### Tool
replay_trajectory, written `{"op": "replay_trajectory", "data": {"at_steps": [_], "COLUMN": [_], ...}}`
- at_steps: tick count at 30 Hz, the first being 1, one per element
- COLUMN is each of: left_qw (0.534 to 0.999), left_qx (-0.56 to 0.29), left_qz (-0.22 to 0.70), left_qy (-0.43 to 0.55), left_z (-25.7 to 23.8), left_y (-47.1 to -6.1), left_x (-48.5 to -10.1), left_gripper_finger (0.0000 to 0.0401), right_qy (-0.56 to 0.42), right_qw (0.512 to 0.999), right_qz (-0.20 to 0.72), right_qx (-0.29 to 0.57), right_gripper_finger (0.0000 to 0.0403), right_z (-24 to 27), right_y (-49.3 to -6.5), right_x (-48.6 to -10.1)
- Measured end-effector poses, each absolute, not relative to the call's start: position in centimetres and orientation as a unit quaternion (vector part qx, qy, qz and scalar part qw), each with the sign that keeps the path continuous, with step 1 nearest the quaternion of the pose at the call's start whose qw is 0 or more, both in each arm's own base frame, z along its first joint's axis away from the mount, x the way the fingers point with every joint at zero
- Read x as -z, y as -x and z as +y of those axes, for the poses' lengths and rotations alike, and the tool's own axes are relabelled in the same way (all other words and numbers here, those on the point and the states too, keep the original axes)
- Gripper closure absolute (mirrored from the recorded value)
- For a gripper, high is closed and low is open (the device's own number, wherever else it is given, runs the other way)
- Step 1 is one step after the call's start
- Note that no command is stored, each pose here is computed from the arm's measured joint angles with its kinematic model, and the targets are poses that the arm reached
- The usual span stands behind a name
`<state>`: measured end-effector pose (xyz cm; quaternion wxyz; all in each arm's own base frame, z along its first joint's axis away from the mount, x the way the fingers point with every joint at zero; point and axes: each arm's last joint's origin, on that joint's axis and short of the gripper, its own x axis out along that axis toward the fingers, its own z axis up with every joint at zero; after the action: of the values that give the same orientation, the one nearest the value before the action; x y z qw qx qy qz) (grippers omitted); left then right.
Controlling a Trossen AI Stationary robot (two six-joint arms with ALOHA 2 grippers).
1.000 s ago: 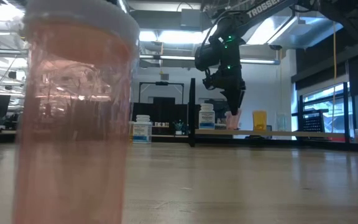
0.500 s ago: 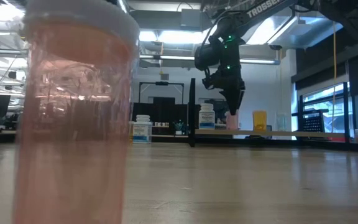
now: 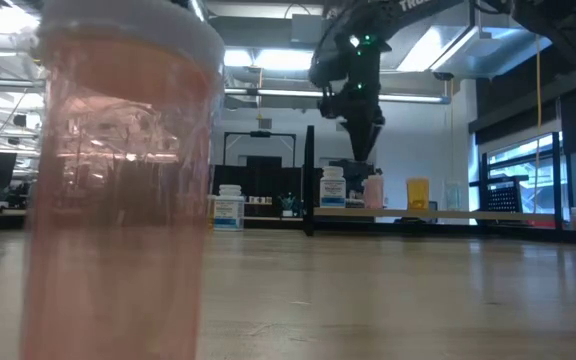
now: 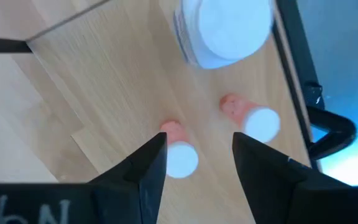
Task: Pick and place medicine bottles onto shelf by color
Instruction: Put the top pink pill bottle on the shelf aligned with the other pink bottle
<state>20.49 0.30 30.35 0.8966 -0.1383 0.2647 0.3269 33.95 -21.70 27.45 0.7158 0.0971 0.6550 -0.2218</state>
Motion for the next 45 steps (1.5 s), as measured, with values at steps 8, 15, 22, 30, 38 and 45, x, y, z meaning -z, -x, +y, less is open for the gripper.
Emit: {"op": "replay_trajectory", "data": {"at_steps": [8,15,22,30,38,45], "left_qw": [0.898,0.898,0.901,0.905,0.906,0.906], "left_qx": [-0.324,-0.324,-0.315,-0.303,-0.294,-0.293], "left_qz": [0.268,0.269,0.271,0.273,0.283,0.285], "left_qy": [0.129,0.127,0.124,0.120,0.113,0.111], "left_z": [0.3,0.3,-0.1,-0.6,-1.1,-1.1], "left_y": [-20.5,-20.5,-20.5,-20.5,-20.3,-20.3], "left_x": [-30.3,-30.3,-30.3,-30.3,-30.2,-30.2], "left_gripper_finger": [0.0102,0.0102,0.0102,0.0102,0.0102,0.0102], "right_qy": [-0.091,-0.088,-0.088,-0.076,-0.059,-0.041], "right_qw": [0.734,0.731,0.766,0.807,0.845,0.862], "right_qz": [0.632,0.639,0.595,0.545,0.513,0.492], "right_qx": [0.230,0.222,0.229,0.214,0.142,0.112], "right_gripper_finger": [0.0218,0.0218,0.0218,0.0218,0.0218,0.0218], "right_z": [-21.6,-20.3,-17.0,-12.1,-7.7,-5.3], "right_y": [-33.8,-33.0,-31.6,-30.0,-28.1,-26.9], "right_x": [-31.5,-34.4,-38.3,-42.1,-44.7,-46.0]}}
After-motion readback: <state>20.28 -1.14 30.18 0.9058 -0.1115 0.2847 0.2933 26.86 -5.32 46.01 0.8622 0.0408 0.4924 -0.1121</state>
